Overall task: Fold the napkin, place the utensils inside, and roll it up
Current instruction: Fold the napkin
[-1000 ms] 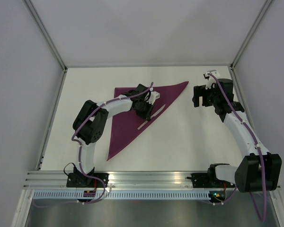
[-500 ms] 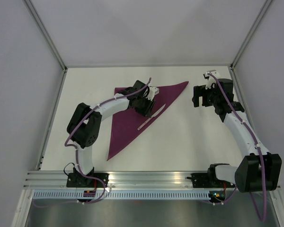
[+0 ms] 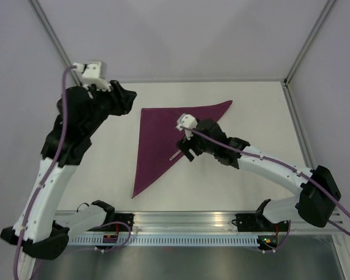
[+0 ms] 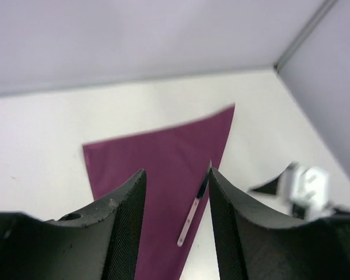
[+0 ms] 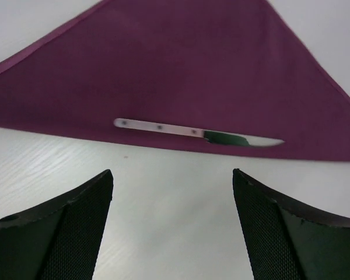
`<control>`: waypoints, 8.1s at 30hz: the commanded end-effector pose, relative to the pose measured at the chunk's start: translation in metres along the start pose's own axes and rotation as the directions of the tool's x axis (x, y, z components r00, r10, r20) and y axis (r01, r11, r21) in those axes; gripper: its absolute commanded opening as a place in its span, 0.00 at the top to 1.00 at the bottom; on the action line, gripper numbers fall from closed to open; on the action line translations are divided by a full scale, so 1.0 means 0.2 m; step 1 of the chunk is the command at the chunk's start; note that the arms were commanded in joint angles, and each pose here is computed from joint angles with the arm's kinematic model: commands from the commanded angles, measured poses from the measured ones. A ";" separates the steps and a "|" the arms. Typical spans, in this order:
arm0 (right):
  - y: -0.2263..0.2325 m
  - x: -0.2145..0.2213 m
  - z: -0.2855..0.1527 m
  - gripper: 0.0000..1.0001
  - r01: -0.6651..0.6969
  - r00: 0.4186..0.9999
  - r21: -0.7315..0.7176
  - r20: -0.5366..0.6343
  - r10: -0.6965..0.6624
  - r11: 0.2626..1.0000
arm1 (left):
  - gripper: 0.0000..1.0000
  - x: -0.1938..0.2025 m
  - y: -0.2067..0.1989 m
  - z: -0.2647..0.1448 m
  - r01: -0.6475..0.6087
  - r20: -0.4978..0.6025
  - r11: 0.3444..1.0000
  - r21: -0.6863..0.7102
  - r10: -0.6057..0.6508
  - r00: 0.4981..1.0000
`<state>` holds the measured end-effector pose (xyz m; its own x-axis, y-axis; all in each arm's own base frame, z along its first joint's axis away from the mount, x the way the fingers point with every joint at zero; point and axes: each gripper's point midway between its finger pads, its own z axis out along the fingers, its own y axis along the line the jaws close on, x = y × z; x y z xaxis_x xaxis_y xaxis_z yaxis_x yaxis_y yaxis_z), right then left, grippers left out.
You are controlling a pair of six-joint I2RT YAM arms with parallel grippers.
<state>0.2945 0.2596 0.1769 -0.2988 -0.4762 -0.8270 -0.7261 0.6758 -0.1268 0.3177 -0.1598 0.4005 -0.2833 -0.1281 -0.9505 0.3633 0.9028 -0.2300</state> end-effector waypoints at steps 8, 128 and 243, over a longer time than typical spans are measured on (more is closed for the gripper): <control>0.87 -0.02 0.20 0.14 0.402 0.911 -0.138 0.154 -0.382 0.905 | 0.47 -0.17 0.13 -0.53 0.115 0.150 0.981 -0.156 -0.092 0.984; -0.39 0.25 0.64 0.91 0.169 0.981 0.356 -0.154 -0.121 0.919 | 0.53 0.60 0.00 0.28 0.203 -0.267 0.979 0.013 -0.192 0.944; 0.01 0.08 0.61 0.88 0.284 0.954 -0.283 -0.013 -0.300 0.916 | 0.53 0.63 -0.04 0.10 0.353 -0.162 0.935 0.035 -0.343 0.925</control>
<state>0.3676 0.3149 0.0788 -0.1876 -0.6491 -0.7372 -0.9185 0.3819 -0.1025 0.3017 -0.1935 0.2675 -0.5412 -0.3173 -0.7787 0.2857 0.8016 -0.5252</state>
